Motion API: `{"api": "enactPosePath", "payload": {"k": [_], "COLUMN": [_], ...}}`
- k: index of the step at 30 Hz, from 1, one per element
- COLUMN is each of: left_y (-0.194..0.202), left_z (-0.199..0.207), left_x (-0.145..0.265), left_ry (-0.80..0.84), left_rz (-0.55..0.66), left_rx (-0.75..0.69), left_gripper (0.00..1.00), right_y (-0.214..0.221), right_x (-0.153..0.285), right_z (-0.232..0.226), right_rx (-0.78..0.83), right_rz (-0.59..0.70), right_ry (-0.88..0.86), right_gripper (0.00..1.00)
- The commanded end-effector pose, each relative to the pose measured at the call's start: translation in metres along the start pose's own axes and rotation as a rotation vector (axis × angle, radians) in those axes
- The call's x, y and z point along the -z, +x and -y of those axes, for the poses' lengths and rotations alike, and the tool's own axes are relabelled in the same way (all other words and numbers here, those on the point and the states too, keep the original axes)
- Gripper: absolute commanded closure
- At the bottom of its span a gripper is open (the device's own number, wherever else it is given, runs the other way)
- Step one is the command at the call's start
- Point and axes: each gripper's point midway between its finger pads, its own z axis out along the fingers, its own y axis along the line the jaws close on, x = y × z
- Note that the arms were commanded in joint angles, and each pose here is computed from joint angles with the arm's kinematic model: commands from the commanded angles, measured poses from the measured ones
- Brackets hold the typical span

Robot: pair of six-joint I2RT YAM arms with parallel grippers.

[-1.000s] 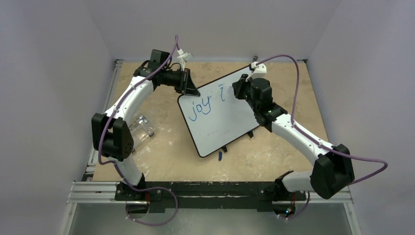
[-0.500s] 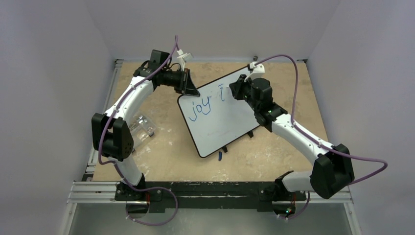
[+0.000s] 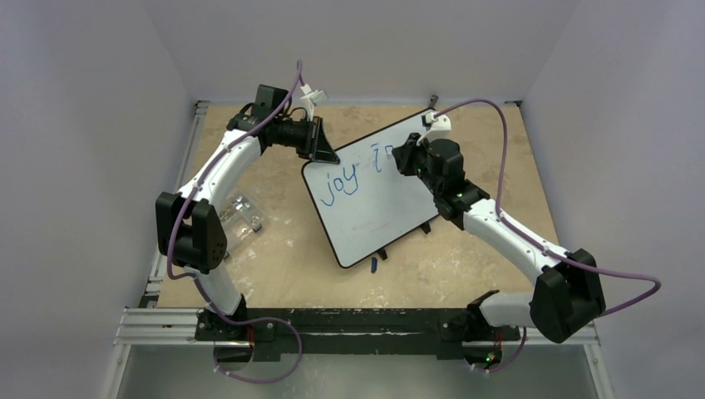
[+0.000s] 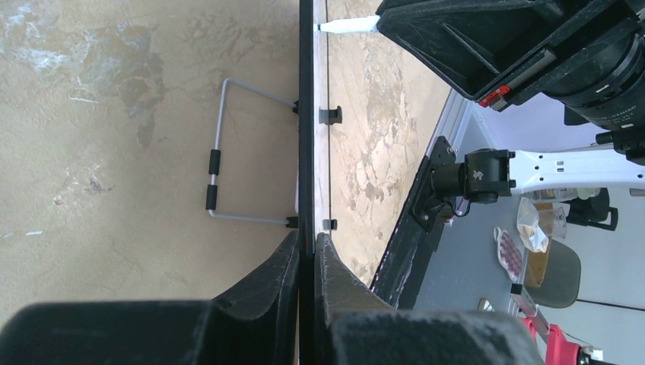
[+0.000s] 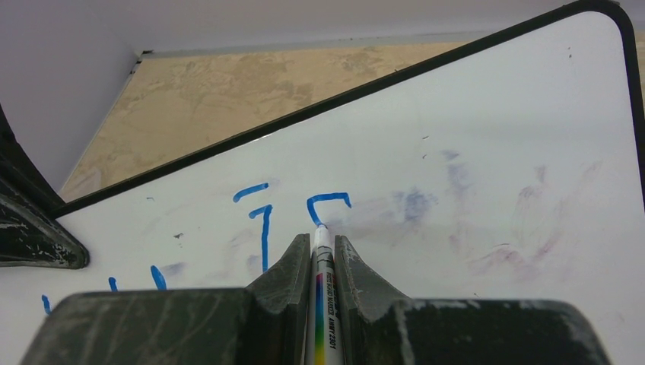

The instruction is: Write a sentence on the whiteboard

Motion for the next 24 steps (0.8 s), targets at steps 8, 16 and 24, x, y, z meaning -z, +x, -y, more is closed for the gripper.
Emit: {"api": "enactPosePath", "payload": {"k": [8, 16, 24], "left_y": [-0.020, -0.020, -0.022], "left_z": [0.032, 0.032, 0.036], "left_x": [0.012, 0.012, 0.014], "left_ry": [0.070, 0.069, 0.079], "left_rz": [0.068, 0.068, 0.074], "left_rx": [-0.155, -0.156, -0.160], "left_gripper": [1.00, 1.00, 1.00], "right_y": [0.011, 0.020, 0.035], "right_x": [0.006, 0.010, 0.011], "right_z": [0.025, 0.031, 0.024], "right_rx": [0.042, 0.041, 0.017], "right_rz": [-0.033, -0.052, -0.091], "right_ry": [0.122, 0.140, 0.089], "right_gripper": [1.00, 1.00, 1.00]}}
